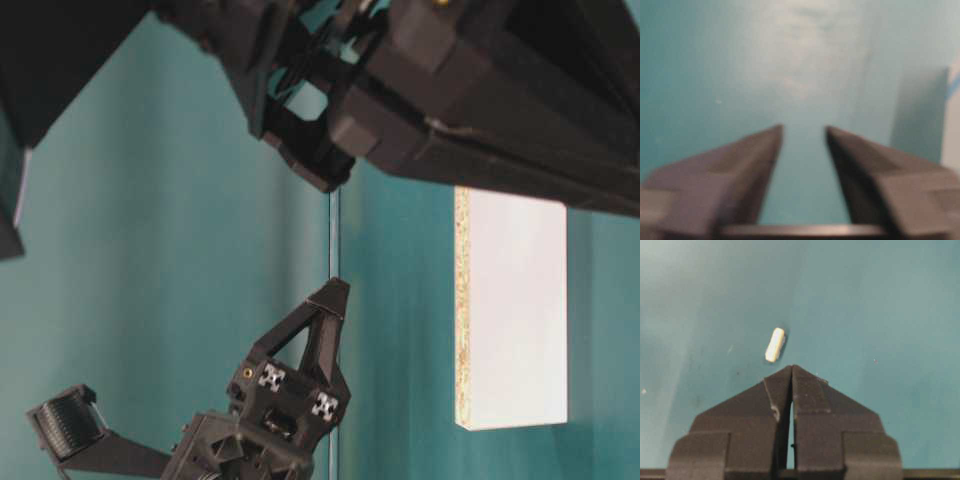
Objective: Insert the rod into the hole on the wooden board.
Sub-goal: 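Lower the open right gripper over the wooden peg on the table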
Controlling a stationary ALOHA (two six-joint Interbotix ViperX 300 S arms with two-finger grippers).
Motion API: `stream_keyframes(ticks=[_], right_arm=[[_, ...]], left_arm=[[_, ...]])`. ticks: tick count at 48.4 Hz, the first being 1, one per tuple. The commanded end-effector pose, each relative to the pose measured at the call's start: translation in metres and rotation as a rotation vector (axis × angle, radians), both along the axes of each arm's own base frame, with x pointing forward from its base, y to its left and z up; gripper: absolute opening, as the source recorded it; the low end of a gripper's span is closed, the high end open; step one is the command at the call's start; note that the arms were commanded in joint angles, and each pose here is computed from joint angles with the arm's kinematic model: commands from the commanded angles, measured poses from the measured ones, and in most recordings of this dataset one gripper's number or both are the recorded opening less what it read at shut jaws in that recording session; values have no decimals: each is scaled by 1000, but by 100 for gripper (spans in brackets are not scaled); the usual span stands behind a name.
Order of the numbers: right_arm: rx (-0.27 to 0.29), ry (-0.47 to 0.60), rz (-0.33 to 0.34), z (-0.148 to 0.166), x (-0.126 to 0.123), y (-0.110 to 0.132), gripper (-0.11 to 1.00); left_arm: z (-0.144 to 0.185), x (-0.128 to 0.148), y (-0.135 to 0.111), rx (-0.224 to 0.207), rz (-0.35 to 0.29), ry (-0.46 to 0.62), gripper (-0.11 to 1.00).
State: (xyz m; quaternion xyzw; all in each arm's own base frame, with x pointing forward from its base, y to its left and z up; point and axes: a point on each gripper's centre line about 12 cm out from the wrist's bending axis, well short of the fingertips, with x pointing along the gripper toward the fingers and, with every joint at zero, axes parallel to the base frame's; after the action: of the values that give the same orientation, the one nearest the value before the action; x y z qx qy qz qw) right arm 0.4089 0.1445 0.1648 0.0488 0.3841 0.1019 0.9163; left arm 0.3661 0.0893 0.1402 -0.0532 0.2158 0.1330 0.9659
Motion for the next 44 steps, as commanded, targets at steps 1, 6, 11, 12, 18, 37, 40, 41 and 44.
stream_keyframes(ticks=[1, 6, 11, 12, 18, 37, 40, 41, 44], right_arm=[[20, -39, 8, 16, 7, 9, 0], [48, -34, -16, 19, 12, 13, 0], [71, -25, -38, 20, 15, 15, 2], [75, -22, -44, 20, 16, 15, 4], [103, 7, -81, 18, 19, 16, 31], [143, 77, -146, 2, 27, 24, 41], [137, 94, -153, 1, 30, 24, 41], [131, 103, -156, 0, 31, 24, 41], [113, 130, -162, 1, 35, 26, 42]], left_arm=[[15, 0, -4, 8, -13, -25, 73], [13, -4, -5, 8, -16, -12, 74], [11, -8, -6, 7, -17, -5, 74], [11, -9, -6, 7, -17, -3, 74], [11, -12, -7, 5, -16, 0, 74], [7, -19, -9, 3, -17, 15, 74], [6, -21, -9, 1, -16, 18, 74], [5, -22, -9, 0, -15, 22, 74], [4, -24, -10, -2, -16, 25, 74]])
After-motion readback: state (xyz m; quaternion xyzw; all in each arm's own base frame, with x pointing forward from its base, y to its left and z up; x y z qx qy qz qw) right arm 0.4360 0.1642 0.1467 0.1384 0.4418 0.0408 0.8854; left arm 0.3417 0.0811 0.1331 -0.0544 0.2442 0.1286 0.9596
